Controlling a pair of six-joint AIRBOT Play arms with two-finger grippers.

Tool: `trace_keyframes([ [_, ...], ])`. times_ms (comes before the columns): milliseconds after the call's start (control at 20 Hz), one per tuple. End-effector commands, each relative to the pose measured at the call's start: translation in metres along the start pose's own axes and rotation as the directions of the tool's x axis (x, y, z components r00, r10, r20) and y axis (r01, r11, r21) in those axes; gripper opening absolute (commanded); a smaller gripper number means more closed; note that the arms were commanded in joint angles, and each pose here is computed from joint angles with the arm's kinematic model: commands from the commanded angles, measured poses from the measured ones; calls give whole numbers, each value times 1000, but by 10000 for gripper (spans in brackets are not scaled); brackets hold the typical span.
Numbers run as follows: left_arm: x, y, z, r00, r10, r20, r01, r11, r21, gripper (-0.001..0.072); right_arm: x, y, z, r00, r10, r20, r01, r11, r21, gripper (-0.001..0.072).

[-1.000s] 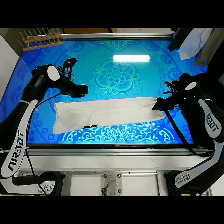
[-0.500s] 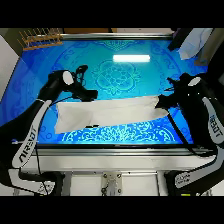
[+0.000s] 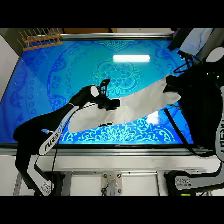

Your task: Fold the clothes and pants, and hang the long-sleeved shirts on hangers.

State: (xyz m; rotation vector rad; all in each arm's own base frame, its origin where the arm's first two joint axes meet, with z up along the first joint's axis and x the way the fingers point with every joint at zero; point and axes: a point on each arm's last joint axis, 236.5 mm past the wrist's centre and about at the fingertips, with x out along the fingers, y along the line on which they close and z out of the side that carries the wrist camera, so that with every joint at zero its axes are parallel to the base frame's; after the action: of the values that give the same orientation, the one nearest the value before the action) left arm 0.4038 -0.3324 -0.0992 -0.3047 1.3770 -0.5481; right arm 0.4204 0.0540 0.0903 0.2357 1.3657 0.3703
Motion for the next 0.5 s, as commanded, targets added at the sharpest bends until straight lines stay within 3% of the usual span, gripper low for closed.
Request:
trace_keyframes([
  [0,25,-17,-6,1000,-29,11,29,1000,0,6,-21,39,5,997,-70,24,72,994,-77,10],
  [450,34,-23,-4,999,-30,35,29,1000,10,6,-13,143,8,997,1,81,22,956,-292,10],
])
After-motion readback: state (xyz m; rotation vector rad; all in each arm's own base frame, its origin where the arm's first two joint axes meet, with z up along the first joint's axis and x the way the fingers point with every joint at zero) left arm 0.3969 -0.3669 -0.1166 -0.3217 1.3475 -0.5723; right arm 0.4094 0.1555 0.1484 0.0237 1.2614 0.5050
